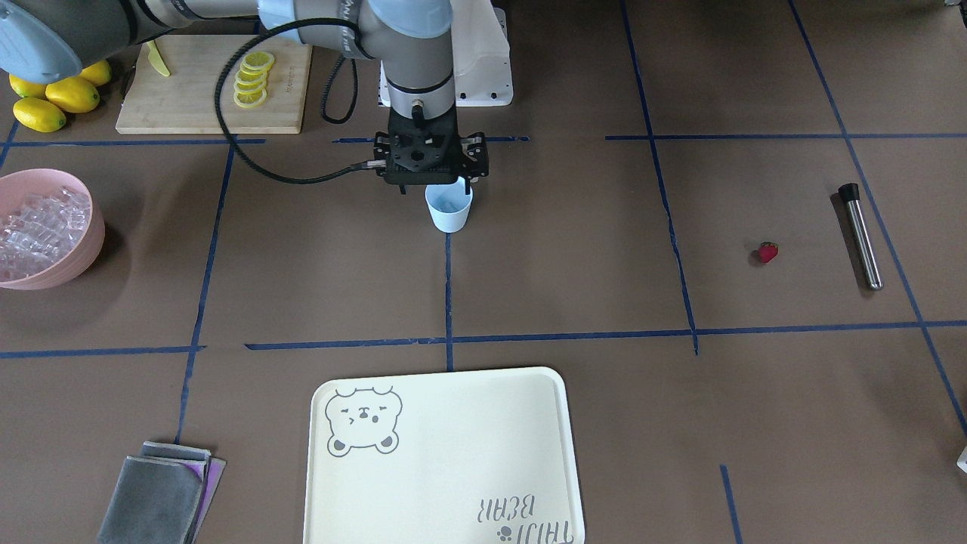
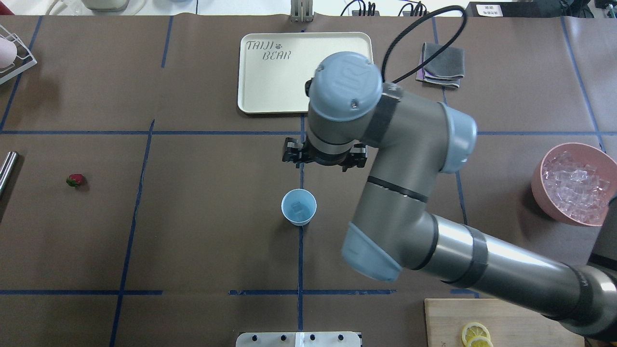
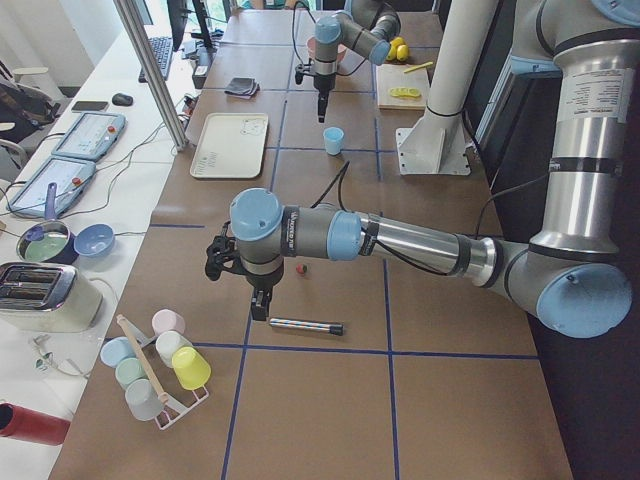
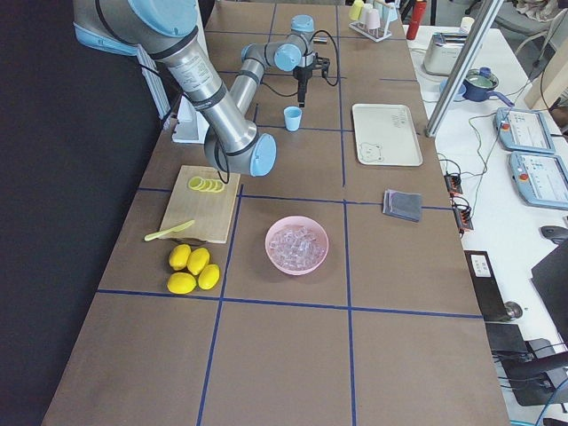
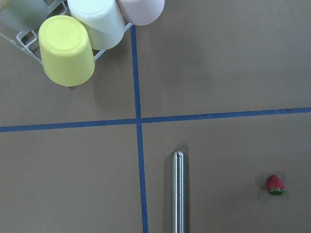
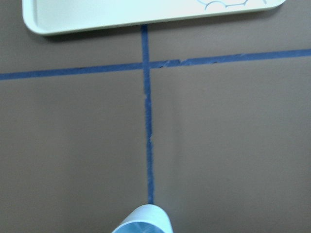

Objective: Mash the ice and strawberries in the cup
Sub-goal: 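Move the right gripper back over the pink bowl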

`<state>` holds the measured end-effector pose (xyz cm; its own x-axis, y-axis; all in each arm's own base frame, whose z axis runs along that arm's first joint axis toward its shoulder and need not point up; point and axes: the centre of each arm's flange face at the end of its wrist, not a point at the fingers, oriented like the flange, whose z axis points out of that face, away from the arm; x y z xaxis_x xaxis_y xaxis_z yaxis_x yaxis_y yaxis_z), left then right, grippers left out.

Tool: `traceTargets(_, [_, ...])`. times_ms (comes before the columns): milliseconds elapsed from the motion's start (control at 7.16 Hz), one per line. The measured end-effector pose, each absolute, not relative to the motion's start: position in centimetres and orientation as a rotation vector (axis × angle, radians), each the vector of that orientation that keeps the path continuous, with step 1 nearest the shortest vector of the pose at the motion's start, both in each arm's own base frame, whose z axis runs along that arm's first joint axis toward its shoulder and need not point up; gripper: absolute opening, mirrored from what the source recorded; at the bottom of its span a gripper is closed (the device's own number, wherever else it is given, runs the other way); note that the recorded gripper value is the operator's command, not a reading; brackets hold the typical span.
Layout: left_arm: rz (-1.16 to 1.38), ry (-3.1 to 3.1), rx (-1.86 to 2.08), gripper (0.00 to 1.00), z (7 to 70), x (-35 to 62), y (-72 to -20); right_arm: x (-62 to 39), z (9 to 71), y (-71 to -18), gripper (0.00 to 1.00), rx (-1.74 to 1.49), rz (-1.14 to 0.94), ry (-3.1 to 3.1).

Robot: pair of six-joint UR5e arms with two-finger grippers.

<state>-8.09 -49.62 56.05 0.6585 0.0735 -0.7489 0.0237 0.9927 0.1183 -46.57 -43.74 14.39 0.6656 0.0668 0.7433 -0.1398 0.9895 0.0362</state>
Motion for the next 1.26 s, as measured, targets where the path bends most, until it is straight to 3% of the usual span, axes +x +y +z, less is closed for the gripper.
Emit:
traceTargets(698, [0.031, 0.851, 0.127, 1.0, 55.8, -8.1, -49.6, -27.2, 27.7, -46.8, 0.99, 0.157, 0.164, -0.789])
traceTargets(1257, [0.033, 0.851, 0.132, 1.0, 55.5, -8.1, -49.6, -15.7, 40.8, -46.5, 0.99, 0.137, 0.062, -0.727])
